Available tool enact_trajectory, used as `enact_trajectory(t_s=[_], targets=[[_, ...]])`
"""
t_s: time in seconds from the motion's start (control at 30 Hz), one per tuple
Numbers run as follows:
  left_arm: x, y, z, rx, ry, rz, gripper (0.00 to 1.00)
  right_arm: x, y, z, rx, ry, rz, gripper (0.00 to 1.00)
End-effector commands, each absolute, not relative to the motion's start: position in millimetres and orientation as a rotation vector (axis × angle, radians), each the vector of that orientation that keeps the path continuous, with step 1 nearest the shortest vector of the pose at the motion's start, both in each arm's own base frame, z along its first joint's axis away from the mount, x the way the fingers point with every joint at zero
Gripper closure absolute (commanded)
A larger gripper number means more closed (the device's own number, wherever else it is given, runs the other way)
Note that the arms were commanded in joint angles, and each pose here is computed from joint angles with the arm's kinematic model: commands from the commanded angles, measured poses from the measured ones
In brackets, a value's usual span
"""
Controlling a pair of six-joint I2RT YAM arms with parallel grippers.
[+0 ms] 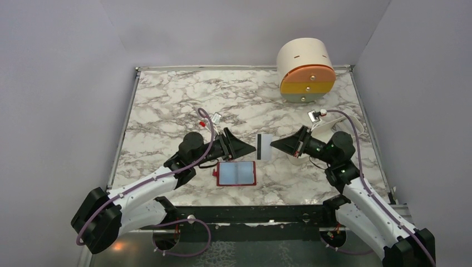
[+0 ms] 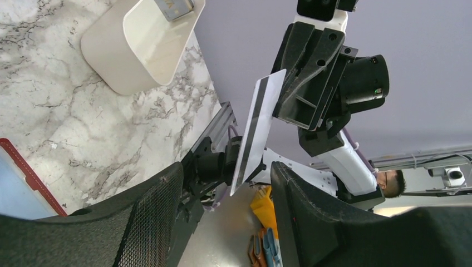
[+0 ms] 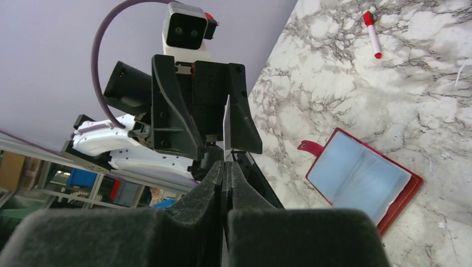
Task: Put the credit cards into the card holder
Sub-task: Pick up the credit card from the storage box.
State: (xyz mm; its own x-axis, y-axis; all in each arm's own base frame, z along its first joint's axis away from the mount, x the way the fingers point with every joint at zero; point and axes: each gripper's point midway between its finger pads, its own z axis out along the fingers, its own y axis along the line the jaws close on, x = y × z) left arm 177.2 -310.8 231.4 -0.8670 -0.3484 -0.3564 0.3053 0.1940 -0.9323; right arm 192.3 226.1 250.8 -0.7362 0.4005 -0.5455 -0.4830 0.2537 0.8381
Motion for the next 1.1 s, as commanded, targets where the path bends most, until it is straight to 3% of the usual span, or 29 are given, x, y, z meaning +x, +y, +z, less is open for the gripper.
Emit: enact_trajectory(t_s=[0.0, 0.37, 0.43, 0.5, 0.57, 0.63, 0.73, 0.83, 1.07], targets=[[173.2, -317.0, 250.9, 0.015, 1.924, -1.787, 0.4, 184.1, 231.7, 268.2, -0.117, 1.739, 1.652, 0.99], [169.5, -323.0, 260.0, 0.041, 1.906, -1.835, 0.52, 180.5, 243.3, 256.5, -0.103, 1.765, 1.696, 0.99], [168.6, -322.5, 260.8, 0.046, 1.901, -1.837, 0.65, 180.4, 246.5, 252.3, -0.102, 1.783, 1.697, 0.99], [168.4, -321.5, 258.6, 0.04, 1.904, -1.833, 0.9, 179.5, 250.4, 249.2, -0.109, 1.797, 1.702, 0.99], [168.1, -320.0, 255.4, 0.035, 1.906, -1.825, 1.0, 180.0, 252.7, 244.3, -0.106, 1.817, 1.695, 0.99], [166.7, -318.0, 247.8, 0.03, 1.921, -1.814, 1.0, 182.8, 252.3, 240.3, -0.09, 1.84, 1.671, 0.94], [166.7, -313.7, 232.4, 0.024, 1.951, -1.769, 1.0, 189.3, 249.2, 236.7, -0.064, 1.873, 1.602, 0.74], [168.9, -308.5, 208.7, 0.031, 2.03, -1.678, 1.0, 196.8, 244.3, 232.1, -0.043, 1.914, 1.509, 0.62], [188.7, -272.5, 151.4, -0.014, 2.245, -1.343, 1.0, 206.2, 241.2, 206.4, -0.047, 2.023, 1.386, 0.57]])
